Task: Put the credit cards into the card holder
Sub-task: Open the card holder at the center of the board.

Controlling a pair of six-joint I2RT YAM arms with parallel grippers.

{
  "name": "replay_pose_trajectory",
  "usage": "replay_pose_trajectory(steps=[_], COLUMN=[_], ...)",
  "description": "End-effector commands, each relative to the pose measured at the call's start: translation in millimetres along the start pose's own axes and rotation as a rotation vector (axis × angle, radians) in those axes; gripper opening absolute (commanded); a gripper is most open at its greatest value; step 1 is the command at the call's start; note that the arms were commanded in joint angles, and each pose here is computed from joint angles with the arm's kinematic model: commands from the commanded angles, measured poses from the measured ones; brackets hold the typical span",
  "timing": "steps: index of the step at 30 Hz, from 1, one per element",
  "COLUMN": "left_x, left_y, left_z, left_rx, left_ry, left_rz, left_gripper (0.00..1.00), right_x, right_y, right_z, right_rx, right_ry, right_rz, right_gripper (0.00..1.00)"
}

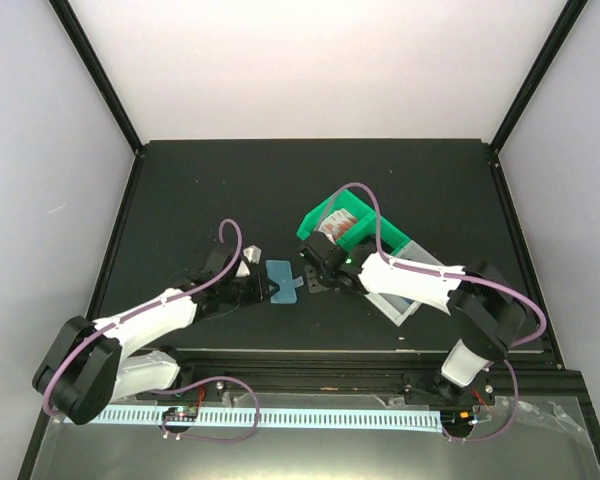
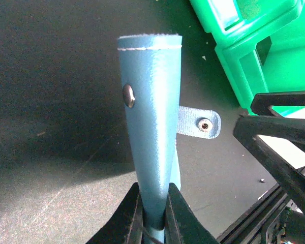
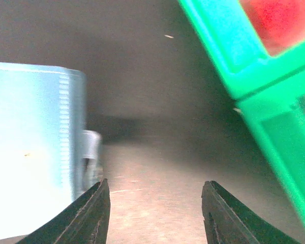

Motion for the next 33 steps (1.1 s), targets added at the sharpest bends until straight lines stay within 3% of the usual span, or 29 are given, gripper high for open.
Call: replay_pose_trajectory(steps=[1, 7, 13, 24, 29, 31, 33], left_x=[16.7, 16.2, 16.1, 14.2, 13.0, 12.3, 10.8], left_y=[-17.6, -21.5, -26.3, -30.1, -28.7, -25.5, -19.6], left_z=[11.4, 15.3, 18.6, 18.1, 18.8, 18.9, 18.1], left_rx=[-0.026, -0.037, -0.059, -0.090, -0.094, -0.076, -0.045], left_ry=[-0.052, -0.046, -0.044, -0.024, -0.036, -0.042, -0.045], left_rz=[-0.053, -0.069, -0.071, -0.069, -0.074, -0.067, -0.058], left_gripper=[0.01, 0.01, 0.02, 0.02, 0.02, 0.10, 0.26], right_x=[7.2, 5.4, -1.3, 5.8, 9.7, 10.6, 9.1], right_y=[34.0, 48.3, 30.9, 43.0, 43.1, 42.1, 38.5], right_z=[17.8, 19.0, -6.1, -27.6, -26.9, -20.7, -13.1], right_rx=[0.267, 0.386, 0.223, 0.290, 0.301, 0.305, 0.292], right_ry=[-0.019, 0.006, 0.029, -0.004, -0.045, -0.053, -0.041], right_rz=[-0.029, -0.046, -0.090, -0.080, -0.070, -0.058, -0.043], right_gripper=[0.52, 0.58, 0.36, 0.30, 0.07, 0.01, 0.01])
Point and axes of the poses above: each gripper's point midway between its finger pads, its own z axis back along the fingers, its own y axis along the line the jaws close on, x = y × z, the point moved 5 cm from there along z, back along the fingers, and after that the axes turned 5 degrees about -z, right-handed, at the moved point
